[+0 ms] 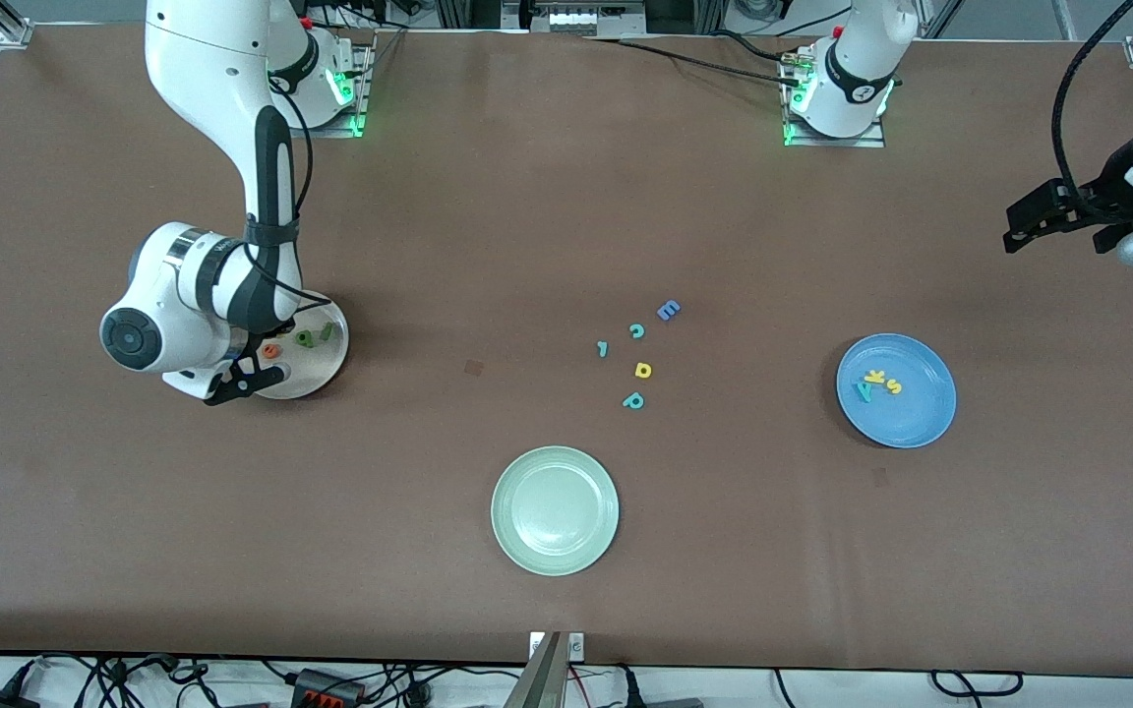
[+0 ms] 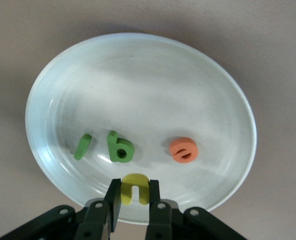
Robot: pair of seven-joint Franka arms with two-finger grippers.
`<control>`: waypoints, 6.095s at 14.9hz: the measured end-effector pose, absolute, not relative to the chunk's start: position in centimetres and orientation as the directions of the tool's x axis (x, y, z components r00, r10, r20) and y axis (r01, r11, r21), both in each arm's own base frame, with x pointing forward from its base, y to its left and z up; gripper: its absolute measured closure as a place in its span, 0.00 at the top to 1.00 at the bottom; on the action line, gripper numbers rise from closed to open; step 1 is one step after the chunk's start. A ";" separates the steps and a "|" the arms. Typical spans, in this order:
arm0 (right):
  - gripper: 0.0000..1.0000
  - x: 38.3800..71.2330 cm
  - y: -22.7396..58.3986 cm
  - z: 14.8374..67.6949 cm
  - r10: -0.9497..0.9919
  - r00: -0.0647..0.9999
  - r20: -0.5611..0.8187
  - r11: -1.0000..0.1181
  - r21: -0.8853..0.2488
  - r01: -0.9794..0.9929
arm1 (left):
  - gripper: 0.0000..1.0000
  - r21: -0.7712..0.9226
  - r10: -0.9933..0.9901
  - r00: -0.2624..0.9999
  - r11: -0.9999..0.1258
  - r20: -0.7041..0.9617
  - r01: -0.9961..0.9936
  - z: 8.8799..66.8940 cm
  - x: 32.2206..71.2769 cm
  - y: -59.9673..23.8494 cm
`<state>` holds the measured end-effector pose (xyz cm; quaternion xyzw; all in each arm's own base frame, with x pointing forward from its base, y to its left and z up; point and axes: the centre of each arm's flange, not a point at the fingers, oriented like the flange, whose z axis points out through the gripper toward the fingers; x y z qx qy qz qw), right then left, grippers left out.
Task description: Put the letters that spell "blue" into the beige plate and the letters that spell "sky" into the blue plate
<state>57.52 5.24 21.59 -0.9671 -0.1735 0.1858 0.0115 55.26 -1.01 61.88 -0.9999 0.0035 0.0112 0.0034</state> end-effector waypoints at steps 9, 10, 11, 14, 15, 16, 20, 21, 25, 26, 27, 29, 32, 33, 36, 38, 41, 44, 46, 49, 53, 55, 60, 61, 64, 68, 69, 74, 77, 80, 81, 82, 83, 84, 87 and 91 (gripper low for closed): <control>1.00 58.2 5.0 22.3 0.330 0.881 -0.338 -0.943 -0.070 0.327 | 1.00 -0.006 -0.010 1.000 -1.000 -0.021 -0.010 61.9 55.3 -0.9; 1.00 58.4 5.1 22.5 0.333 0.882 -0.332 -0.942 -0.068 0.330 | 1.00 -0.006 -0.010 1.000 -1.000 -0.021 -0.011 61.9 55.3 -0.9; 1.00 58.8 5.3 22.9 0.339 0.884 -0.321 -0.940 -0.065 0.336 | 1.00 -0.006 -0.011 1.000 -1.000 -0.021 -0.011 62.0 55.3 -0.9; 1.00 60.2 6.1 24.4 0.356 0.889 -0.287 -0.933 -0.056 0.356 | 1.00 -0.006 -0.011 1.000 -1.000 -0.020 -0.011 62.0 55.3 -0.9; 1.00 60.6 6.4 24.8 0.362 0.890 -0.276 -0.931 -0.053 0.362 | 1.00 -0.006 -0.011 1.000 -1.000 -0.020 -0.011 62.0 55.3 -0.9; 1.00 61.0 6.6 25.4 0.366 0.892 -0.264 -0.929 -0.050 0.367 | 1.00 -0.006 -0.011 1.000 -1.000 -0.020 -0.012 62.0 55.3 -0.9; 1.00 62.7 6.9 26.6 0.346 0.911 -0.223 -0.938 -0.119 0.327 | 1.00 -0.006 -0.012 1.000 -1.000 -0.019 -0.012 62.0 55.3 -0.9; 1.00 62.9 6.7 27.1 0.317 0.921 -0.226 -0.947 -0.126 0.295 | 1.00 -0.006 -0.012 1.000 -1.000 -0.019 -0.012 62.0 55.3 -0.9; 1.00 62.7 8.4 32.6 0.215 0.948 -0.235 -0.974 -0.126 0.189 | 1.00 -0.006 -0.012 1.000 -1.000 -0.019 -0.012 62.0 55.3 -0.9; 1.00 62.6 8.8 34.4 0.190 0.950 -0.247 -0.978 -0.129 0.162 | 1.00 -0.006 -0.012 1.000 -1.000 -0.019 -0.012 62.0 55.3 -0.9; 1.00 62.7 8.8 36.3 0.165 0.951 -0.260 -0.982 -0.133 0.134 | 1.00 -0.006 -0.012 1.000 -1.000 -0.019 -0.012 62.0 55.3 -0.9; 1.00 63.3 7.9 40.3 0.102 0.958 -0.268 -0.989 -0.133 0.068 | 1.00 -0.006 -0.012 1.000 -1.000 -0.019 -0.012 62.1 55.3 -0.9; 1.00 64.3 5.0 45.3 0.057 0.972 -0.230 -0.993 -0.109 0.032 | 1.00 -0.006 -0.012 1.000 -1.000 -0.019 -0.013 62.1 55.3 -0.9; 1.00 64.4 4.3 46.7 0.062 0.976 -0.210 -0.995 -0.094 0.043 | 1.00 -0.006 -0.012 1.000 -1.000 -0.019 -0.012 62.1 55.3 -0.9; 1.00 63.7 2.3 50.9 0.072 0.986 -0.152 -0.997 -0.023 0.069 | 1.00 -0.006 -0.012 1.000 -1.000 -0.019 -0.012 62.1 55.3 -0.9; 1.00 63.0 -1.2 53.7 0.030 0.994 -0.110 -0.999 0.016 0.032 | 1.00 -0.006 -0.012 1.000 -1.000 -0.019 -0.012 62.1 55.3 -0.9; 1.00 61.4 -7.8 57.0 -0.067 0.996 -0.056 -0.998 0.008 -0.067 | 1.00 -0.006 -0.012 1.000 -1.000 -0.019 -0.012 62.1 55.3 -0.9; 1.00 60.5 -8.5 59.2 -0.069 0.997 -0.019 -0.998 -0.014 -0.069 | 1.00 -0.006 -0.012 1.000 -1.000 -0.019 -0.012 62.1 55.3 -0.9; 1.00 60.3 -7.1 59.9 -0.049 0.999 -0.008 -0.999 -0.017 -0.049 | 1.00 -0.006 -0.012 1.000 -1.000 -0.019 -0.012 62.1 55.3 -0.9; 1.00 60.5 -5.9 59.9 -0.032 0.999 -0.003 -0.999 -0.017 -0.032 | 1.00 -0.006 -0.012 1.000 -1.000 -0.019 -0.012 62.1 55.3 -0.9; 1.00 60.6 -5.3 59.9 -0.029 1.000 -0.004 -1.000 -0.002 -0.029 | 1.00 -0.006 -0.012 1.000 -1.000 -0.020 -0.012 62.1 55.3 -0.9; 1.00 60.5 -5.4 59.7 -0.031 0.999 -0.008 -1.000 0.000 -0.031 | 1.00 -0.006 -0.012 1.000 -1.000 -0.021 -0.012 62.0 55.2 -0.9; 1.00 57.4 -5.8 58.6 -0.039 0.999 -0.017 -0.999 -0.005 -0.039 | 1.00 -0.006 -0.012 1.000 -1.000 -0.022 -0.012 62.0 55.2 -0.9; 1.00 56.8 -5.7 58.6 -0.047 0.999 -0.020 -0.999 -0.006 -0.047 | 1.00 -0.006 -0.012 1.000 -1.000 -0.022 -0.012 62.0 55.2 -0.9; 1.00 55.7 -5.4 58.9 -0.065 0.998 -0.027 -0.998 -0.009 -0.065 | 1.00 -0.006 -0.011 1.000 -1.000 -0.023 -0.011 62.0 55.2 -0.9; 1.00 55.5 -5.5 58.7 -0.065 0.997 -0.039 -0.998 -0.005 -0.065 | 1.00 -0.006 -0.010 1.000 -1.000 -0.024 -0.010 62.0 55.2 -0.8; 1.00 55.5 -5.5 58.6 -0.065 0.997 -0.043 -0.998 0.000 -0.065 | 1.00 -0.006 -0.009 1.000 -1.000 -0.024 -0.010 62.0 55.2 -0.8; 1.00 55.4 -5.5 58.4 -0.064 0.997 -0.052 -0.998 0.002 -0.063 | 1.00 -0.006 -0.009 1.000 -1.000 -0.024 -0.010 62.0 55.2 -0.8; 1.00 55.4 -5.4 58.5 -0.063 0.997 -0.050 -0.998 0.002 -0.063 | 1.00 -0.006 -0.009 1.000 -1.000 -0.024 -0.009 62.0 55.2 -0.8; 1.00 55.3 -5.4 58.6 -0.061 0.997 -0.047 -0.998 0.003 -0.061 | 1.00 -0.006 -0.009 1.000 -1.000 -0.024 -0.009 62.0 55.2 -0.8; 1.00 55.3 -5.4 58.7 -0.058 0.997 -0.046 -0.998 0.004 -0.058 | 1.00 -0.006 -0.009 1.000 -1.000 -0.024 -0.009 62.0 55.2 -0.8; 1.00 55.3 -5.5 58.7 -0.053 0.998 -0.046 -0.999 0.004 -0.052 | 1.00 -0.006 -0.009 1.000 -1.000 -0.024 -0.009 62.0 55.2 -0.7; 1.00 55.3 -5.6 58.7 -0.048 0.998 -0.046 -0.999 0.005 -0.047 | 1.00 -0.006 -0.009 1.000 -1.000 -0.024 -0.009 62.0 55.2 -0.7; 1.00 55.2 -5.9 58.7 -0.044 0.998 -0.045 -0.999 0.006 -0.044 | 1.00 -0.006 -0.008 1.000 -1.000 -0.024 -0.008 62.0 55.2 -0.7; 1.00 55.1 -6.7 58.8 -0.036 0.998 -0.044 -0.999 0.005 -0.036 | 1.00 -0.006 -0.008 1.000 -1.000 -0.024 -0.008 62.0 55.2 -0.7; 1.00 55.0 -7.2 58.7 -0.043 0.998 -0.046 -0.999 0.005 -0.043 | 1.00 -0.006 -0.008 1.000 -1.000 -0.024 -0.008 62.0 55.2 -0.7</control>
